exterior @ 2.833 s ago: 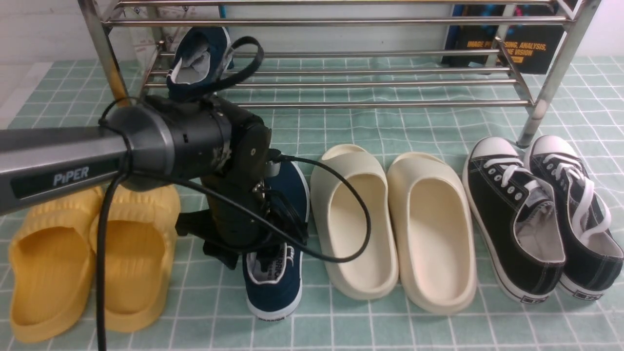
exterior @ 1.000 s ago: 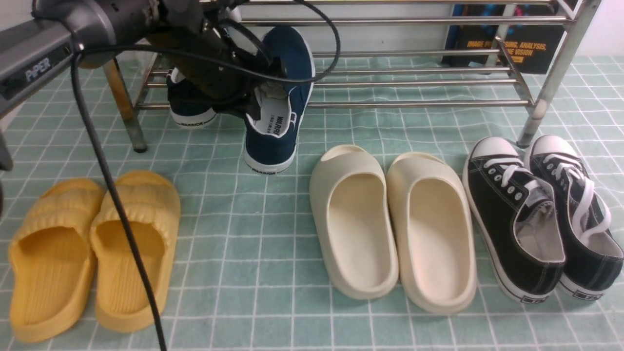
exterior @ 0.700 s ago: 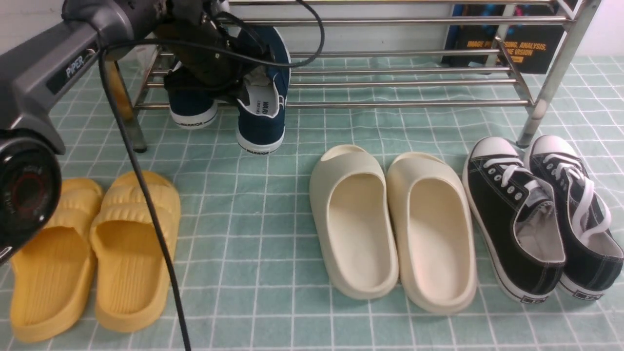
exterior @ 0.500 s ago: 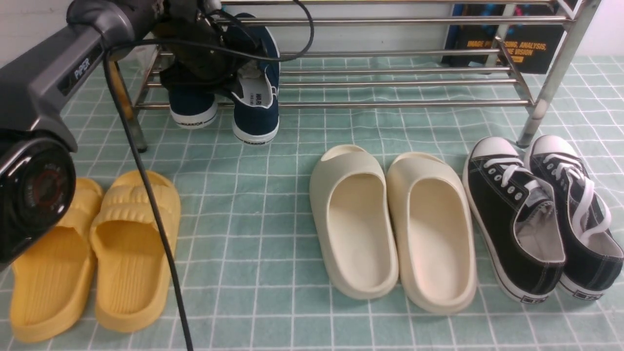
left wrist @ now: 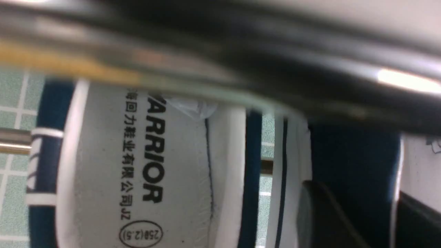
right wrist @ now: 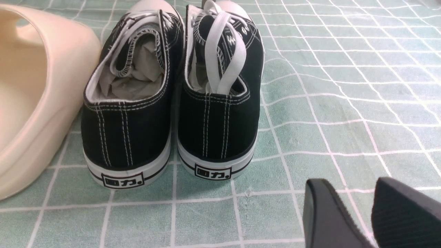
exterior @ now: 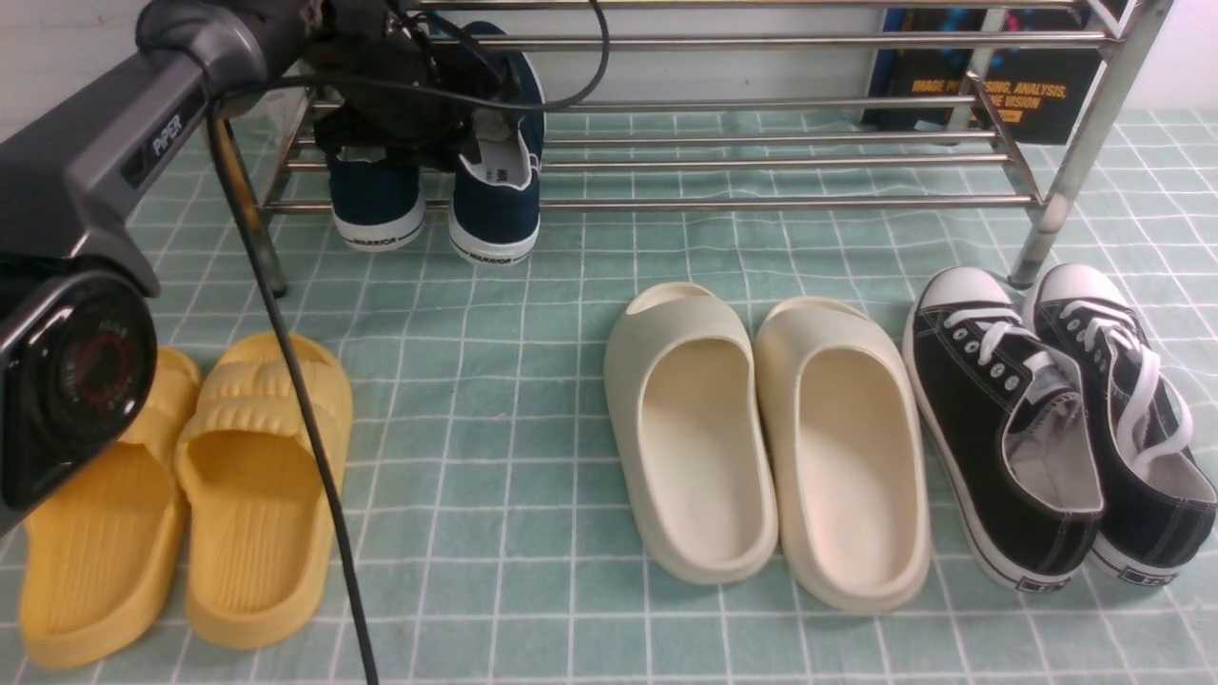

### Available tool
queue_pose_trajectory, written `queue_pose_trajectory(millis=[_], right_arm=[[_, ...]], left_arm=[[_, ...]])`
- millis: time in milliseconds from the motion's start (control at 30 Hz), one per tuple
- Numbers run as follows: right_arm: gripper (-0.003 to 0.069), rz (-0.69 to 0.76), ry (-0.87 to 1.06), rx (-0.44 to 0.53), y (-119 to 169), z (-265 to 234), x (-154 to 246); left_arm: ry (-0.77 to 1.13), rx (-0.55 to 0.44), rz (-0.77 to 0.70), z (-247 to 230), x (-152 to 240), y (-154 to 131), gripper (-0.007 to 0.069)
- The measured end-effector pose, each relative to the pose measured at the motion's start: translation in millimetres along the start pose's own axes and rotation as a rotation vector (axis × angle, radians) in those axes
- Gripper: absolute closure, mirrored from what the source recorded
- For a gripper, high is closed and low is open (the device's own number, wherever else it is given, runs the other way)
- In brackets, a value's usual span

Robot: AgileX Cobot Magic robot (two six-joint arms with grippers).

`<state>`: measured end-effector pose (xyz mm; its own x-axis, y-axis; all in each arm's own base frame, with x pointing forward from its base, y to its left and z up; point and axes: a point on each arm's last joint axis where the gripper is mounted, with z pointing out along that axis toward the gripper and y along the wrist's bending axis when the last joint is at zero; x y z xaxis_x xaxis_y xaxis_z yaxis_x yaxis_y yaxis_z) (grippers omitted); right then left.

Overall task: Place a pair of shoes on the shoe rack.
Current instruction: Use the left arm to put a shoe into the shoe rack

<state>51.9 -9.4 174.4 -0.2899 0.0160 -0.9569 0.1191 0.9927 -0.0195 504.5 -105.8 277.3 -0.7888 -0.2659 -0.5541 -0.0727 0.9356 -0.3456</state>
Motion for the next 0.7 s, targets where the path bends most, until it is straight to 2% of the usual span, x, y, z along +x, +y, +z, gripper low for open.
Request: queue_pose_trajectory(millis=[100,367,533,700], right_arm=[[0.0412,0.000,0.000,0.000,0.0,0.0,0.0],[0.0412,0.000,0.000,0.000,0.0,0.0,0.0],[0.0412,0.000,0.000,0.000,0.0,0.0,0.0],[0.0412,0.000,0.000,0.000,0.0,0.0,0.0]], left_arm=[[0.024,-0.006,0.001,-5.9,-0.5,-0.8,0.0343],[0.071,-0.015,0.027,-52.7,-4.0,-9.3,0.0328],[0.094,-0.055,0.056,-74.8,-3.4,-9.0,0.0376],[0.138,-0.067,0.123,-90.5,2.2,-14.8,0.0463]])
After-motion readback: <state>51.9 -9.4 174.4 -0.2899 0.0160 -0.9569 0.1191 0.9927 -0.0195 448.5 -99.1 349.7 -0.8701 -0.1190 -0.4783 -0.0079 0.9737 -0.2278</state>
